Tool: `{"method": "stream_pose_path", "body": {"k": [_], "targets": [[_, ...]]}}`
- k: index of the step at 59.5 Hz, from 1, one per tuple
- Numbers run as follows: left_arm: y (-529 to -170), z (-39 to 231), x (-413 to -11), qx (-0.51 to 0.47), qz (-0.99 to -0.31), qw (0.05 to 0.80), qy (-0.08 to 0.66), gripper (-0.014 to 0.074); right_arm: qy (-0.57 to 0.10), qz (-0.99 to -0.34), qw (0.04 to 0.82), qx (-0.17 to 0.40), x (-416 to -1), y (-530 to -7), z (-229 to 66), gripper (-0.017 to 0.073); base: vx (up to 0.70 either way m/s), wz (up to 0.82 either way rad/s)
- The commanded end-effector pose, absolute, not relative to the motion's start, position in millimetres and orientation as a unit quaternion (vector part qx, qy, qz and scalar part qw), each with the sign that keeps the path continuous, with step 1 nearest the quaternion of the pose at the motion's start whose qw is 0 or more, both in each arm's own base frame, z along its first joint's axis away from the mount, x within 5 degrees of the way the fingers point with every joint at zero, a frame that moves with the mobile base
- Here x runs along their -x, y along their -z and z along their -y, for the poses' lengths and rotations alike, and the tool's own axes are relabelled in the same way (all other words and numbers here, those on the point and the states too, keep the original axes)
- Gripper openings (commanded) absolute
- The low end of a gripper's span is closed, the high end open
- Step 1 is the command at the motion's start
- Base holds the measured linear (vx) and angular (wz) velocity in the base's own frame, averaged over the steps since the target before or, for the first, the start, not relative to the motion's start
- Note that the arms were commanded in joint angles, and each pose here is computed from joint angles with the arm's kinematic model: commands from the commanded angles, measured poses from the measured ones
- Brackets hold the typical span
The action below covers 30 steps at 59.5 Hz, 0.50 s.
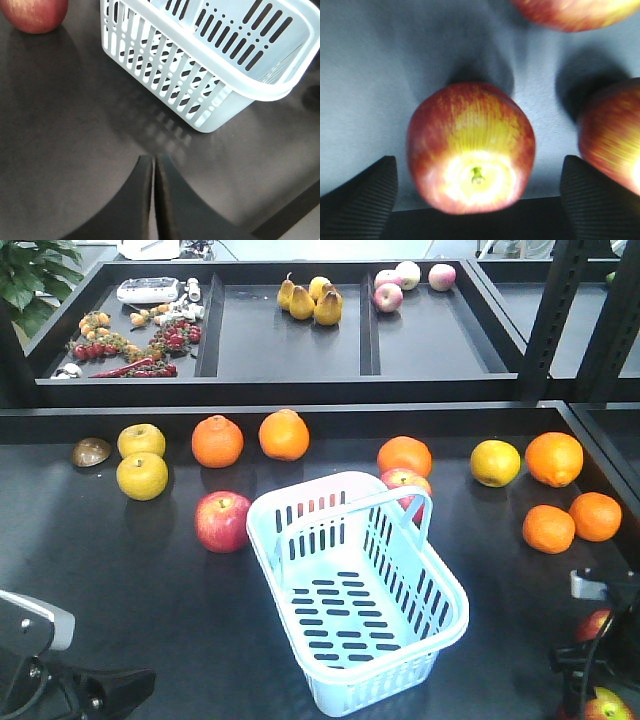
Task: Pick three apples into basket with both arms
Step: 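Reach the right gripper down onto a red apple nearest the robot, then lift the apple with the right gripper and drop it into the basket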
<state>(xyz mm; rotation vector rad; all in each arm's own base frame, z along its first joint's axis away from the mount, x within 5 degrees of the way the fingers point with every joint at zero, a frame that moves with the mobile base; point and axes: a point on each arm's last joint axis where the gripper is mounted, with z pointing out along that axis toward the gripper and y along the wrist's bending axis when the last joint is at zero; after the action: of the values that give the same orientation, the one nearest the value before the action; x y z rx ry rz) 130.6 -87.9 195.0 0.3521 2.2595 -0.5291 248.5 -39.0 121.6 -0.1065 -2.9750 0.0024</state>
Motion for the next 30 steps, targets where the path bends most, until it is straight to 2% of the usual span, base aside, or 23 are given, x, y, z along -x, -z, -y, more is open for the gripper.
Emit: {"method": "stream_pose_path", "body": {"k": [1, 19, 25, 30], "targets": [[-202.7, 88.1, -134.7, -0.122, -0.880, 0.409, 0.211, -0.0006, -0.003, 0.997, 0.070, 0.031, -254.3, -125.7, 41.8, 0.0617, 0.00, 0.00], [-202.7, 88.1, -134.7, -0.122, -0.880, 0.409, 0.211, -0.0006, 0.011, 0.996, 0.083, 0.018, -256.8, -110.8, 39.8, 0.0587, 0.00, 0.00], [-202.7, 88.1, -134.7, -0.122, -0.880, 0.409, 0.211, -0.0006, 0.017, 0.997, 0.079, 0.020, -257.6, -110.7, 38.2, 0.0526, 0.00, 0.00], [-202.7, 88.1, -134.7, -0.122, -0.880, 0.409, 0.211, -0.0006, 0.017, 0.997, 0.079, 0.022, -257.6, -110.7, 38.0, 0.0431, 0.00, 0.00]]}}
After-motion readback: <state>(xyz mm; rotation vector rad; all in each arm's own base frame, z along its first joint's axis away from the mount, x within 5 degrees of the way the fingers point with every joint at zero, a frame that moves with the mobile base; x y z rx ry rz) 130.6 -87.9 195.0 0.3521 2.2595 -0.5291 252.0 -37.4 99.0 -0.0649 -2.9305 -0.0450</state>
